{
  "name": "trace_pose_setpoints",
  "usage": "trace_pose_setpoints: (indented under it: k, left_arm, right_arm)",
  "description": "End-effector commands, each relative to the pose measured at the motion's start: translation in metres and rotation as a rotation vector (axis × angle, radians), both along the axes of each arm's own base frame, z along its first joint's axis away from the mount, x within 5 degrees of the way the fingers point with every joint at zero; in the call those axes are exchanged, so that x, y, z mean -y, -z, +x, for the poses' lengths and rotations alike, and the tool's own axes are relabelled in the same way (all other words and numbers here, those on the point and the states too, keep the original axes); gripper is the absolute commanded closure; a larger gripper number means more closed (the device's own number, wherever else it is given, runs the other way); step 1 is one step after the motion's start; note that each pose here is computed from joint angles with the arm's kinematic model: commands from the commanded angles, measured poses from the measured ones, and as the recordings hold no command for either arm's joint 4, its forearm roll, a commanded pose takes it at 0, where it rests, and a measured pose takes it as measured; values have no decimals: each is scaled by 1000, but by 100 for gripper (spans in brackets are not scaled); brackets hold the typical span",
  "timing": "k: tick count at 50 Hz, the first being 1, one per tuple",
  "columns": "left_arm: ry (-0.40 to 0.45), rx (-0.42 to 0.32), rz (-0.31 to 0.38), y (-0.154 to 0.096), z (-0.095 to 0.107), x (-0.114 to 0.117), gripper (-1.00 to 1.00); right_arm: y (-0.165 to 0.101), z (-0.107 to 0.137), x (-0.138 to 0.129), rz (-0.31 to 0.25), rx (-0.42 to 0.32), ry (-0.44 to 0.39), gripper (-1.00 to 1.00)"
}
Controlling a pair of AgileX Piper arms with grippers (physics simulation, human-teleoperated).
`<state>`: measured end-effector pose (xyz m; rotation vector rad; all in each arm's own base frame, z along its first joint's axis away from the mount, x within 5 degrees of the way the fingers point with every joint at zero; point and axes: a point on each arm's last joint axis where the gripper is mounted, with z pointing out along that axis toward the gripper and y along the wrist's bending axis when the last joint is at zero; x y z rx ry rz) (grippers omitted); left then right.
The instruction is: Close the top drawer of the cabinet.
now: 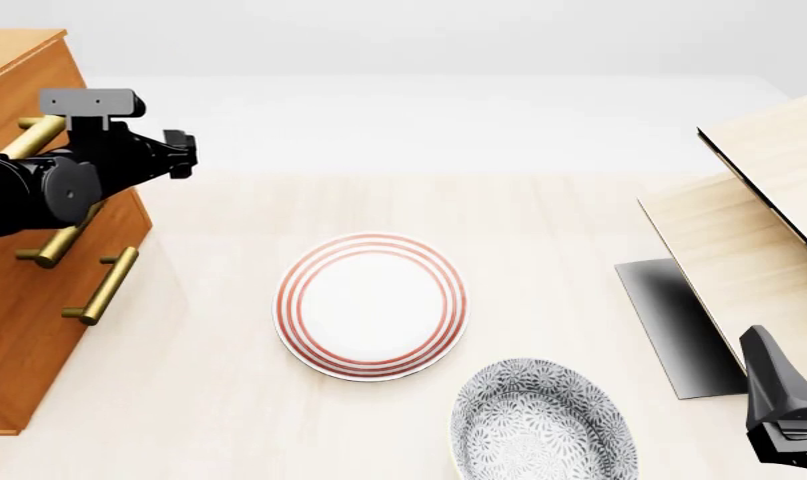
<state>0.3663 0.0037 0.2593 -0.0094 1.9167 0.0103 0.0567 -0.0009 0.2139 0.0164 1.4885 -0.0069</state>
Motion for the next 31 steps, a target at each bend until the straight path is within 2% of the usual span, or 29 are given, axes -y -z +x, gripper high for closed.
trace_pose_setpoints:
  k: [1, 23, 31]
  left_arm:
    - [-14, 13, 16, -5, -1, -8, -100]
    - [-62, 19, 23, -9, -6, -26, -100]
    - [-64, 26, 16, -12, -11, -25, -100]
  right_arm:
    - [0, 0, 0, 0, 0, 0, -100]
    - [0, 0, 0, 0, 0, 0, -100]
    - [0, 0, 0, 0, 0, 0, -100]
